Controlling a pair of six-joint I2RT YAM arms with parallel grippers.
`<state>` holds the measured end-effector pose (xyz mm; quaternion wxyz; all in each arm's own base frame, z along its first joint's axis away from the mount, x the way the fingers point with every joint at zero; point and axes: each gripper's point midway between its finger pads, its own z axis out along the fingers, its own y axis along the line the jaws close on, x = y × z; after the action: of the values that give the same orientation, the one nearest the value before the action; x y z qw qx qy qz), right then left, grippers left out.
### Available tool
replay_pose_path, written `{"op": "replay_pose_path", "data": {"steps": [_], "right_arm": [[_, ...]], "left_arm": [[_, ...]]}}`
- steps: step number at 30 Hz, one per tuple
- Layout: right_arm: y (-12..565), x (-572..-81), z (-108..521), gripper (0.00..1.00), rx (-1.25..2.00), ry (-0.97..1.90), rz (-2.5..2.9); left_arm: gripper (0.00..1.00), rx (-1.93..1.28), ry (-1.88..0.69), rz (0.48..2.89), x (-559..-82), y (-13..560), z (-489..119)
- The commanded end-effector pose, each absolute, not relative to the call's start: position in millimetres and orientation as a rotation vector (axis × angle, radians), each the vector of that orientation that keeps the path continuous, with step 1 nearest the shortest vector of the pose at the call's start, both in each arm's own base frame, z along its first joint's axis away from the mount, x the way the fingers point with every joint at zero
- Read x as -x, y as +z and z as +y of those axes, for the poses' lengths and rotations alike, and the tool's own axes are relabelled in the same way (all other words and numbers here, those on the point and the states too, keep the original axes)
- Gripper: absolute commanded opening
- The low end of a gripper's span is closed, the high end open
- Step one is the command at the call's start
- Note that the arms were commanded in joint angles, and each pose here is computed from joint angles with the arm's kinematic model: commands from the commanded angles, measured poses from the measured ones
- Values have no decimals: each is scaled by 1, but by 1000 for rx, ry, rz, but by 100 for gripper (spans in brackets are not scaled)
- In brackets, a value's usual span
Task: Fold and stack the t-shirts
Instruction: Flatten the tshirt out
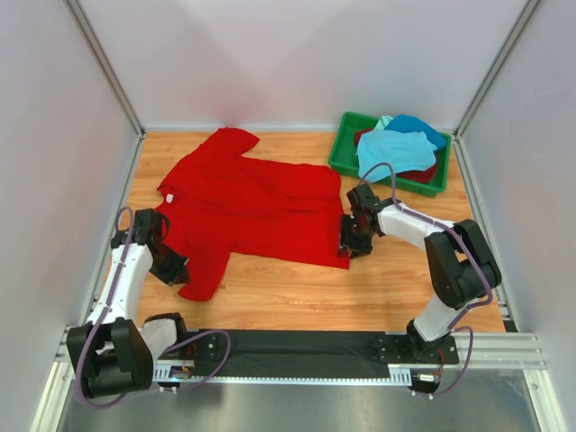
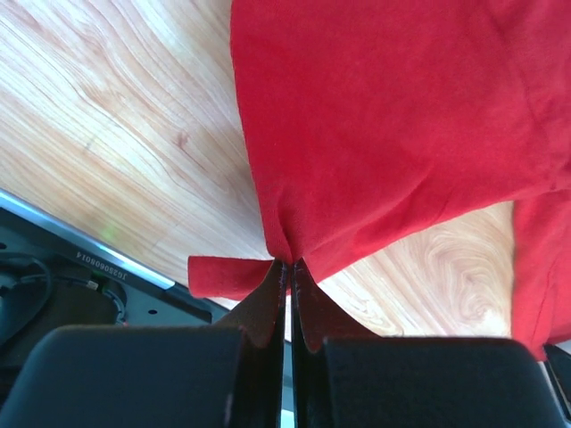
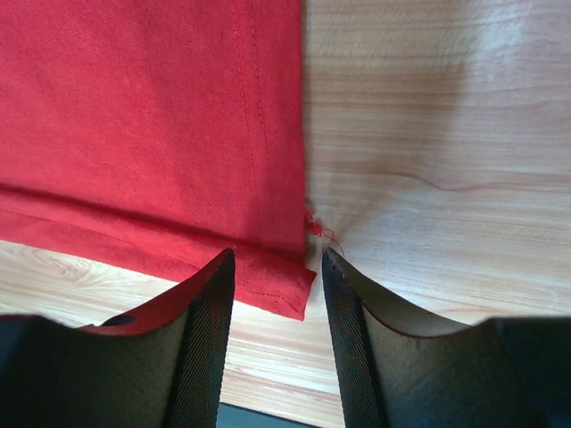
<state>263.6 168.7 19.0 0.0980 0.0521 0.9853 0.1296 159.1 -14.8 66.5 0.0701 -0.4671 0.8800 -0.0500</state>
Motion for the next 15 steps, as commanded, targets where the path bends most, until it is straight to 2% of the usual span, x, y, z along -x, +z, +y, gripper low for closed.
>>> {"op": "replay_pose_path", "data": {"steps": [1,4,5,6,9,11,12,15], "right_arm": [[20,-268,162,46,-119,335,2894],[19,-265,166,42,-113,371,2886],[21,-266,168,39,-116,390,2877],[22,-266,169,32,-121,397,2877],[32,-268,170,24,-121,398,2863],[41,-269,169,12,-116,396,2841],[45,-271,167,0,-117,378,2830],[63,-271,165,0,-101,371,2804]], "left_arm": [[0,1351,-125,2614,-169,83,-7],[0,1346,-123,2609,-170,86,-6],[0,1346,-125,2609,-170,86,-6],[0,1346,-125,2609,-171,86,-6],[0,1343,-115,2612,-170,86,-5],[0,1338,-104,2604,-170,90,-3],[0,1325,-105,2607,-170,91,-3],[0,1293,-23,2570,-171,104,9]]}}
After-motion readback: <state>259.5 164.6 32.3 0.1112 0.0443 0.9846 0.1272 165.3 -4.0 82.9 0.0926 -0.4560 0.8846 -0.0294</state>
